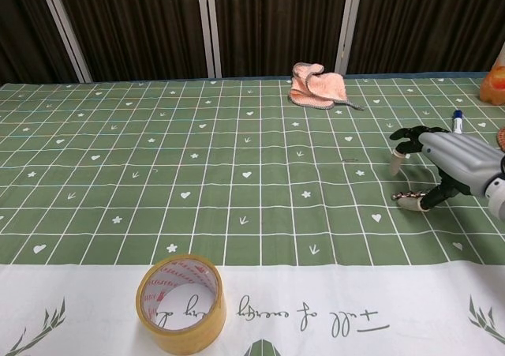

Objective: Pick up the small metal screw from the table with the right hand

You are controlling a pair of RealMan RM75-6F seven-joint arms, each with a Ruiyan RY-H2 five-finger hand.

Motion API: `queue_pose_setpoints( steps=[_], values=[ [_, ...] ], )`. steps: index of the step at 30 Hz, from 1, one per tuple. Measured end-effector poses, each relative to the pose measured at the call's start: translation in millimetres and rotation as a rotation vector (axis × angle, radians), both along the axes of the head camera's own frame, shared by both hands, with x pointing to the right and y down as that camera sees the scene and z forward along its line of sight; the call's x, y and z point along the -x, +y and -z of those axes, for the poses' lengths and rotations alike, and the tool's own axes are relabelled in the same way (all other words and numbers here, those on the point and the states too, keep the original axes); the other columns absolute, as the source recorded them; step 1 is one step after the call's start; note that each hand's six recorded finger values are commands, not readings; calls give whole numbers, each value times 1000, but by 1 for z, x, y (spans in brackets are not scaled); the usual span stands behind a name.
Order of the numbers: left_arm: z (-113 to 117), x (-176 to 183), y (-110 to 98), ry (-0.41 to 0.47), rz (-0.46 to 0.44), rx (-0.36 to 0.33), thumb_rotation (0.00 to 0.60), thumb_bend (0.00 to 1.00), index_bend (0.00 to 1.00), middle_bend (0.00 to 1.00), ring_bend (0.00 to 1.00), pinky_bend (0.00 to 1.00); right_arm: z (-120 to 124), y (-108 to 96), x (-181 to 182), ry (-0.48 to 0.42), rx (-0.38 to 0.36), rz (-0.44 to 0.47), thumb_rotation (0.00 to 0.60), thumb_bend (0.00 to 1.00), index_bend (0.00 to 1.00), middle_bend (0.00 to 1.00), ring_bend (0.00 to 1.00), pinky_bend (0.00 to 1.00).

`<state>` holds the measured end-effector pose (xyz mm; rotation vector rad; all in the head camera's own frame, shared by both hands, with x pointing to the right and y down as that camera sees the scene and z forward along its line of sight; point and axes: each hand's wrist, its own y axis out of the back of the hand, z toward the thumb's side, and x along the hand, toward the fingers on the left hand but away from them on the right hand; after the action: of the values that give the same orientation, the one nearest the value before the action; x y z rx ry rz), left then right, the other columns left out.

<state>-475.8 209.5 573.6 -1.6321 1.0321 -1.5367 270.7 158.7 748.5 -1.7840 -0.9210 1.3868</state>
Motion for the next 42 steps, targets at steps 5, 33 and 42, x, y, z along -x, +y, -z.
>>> queue_pose_setpoints(
  steps=[5, 33, 42],
  values=[
    [1, -1, 0, 3, -1, 0, 600, 67, 0, 0, 0, 0, 3, 1, 2, -3, 4, 1, 600, 165, 415, 87, 0, 9],
    [0, 1, -1, 8, 17, 8, 600, 66, 0, 0, 0, 0, -7, 5, 6, 33, 48, 41, 600, 291, 477, 96, 0, 9],
    [0, 1, -1, 11, 20, 6, 600, 66, 0, 0, 0, 0, -8, 6, 6, 28, 50, 38, 600, 304, 502, 113, 0, 9]
  ],
)
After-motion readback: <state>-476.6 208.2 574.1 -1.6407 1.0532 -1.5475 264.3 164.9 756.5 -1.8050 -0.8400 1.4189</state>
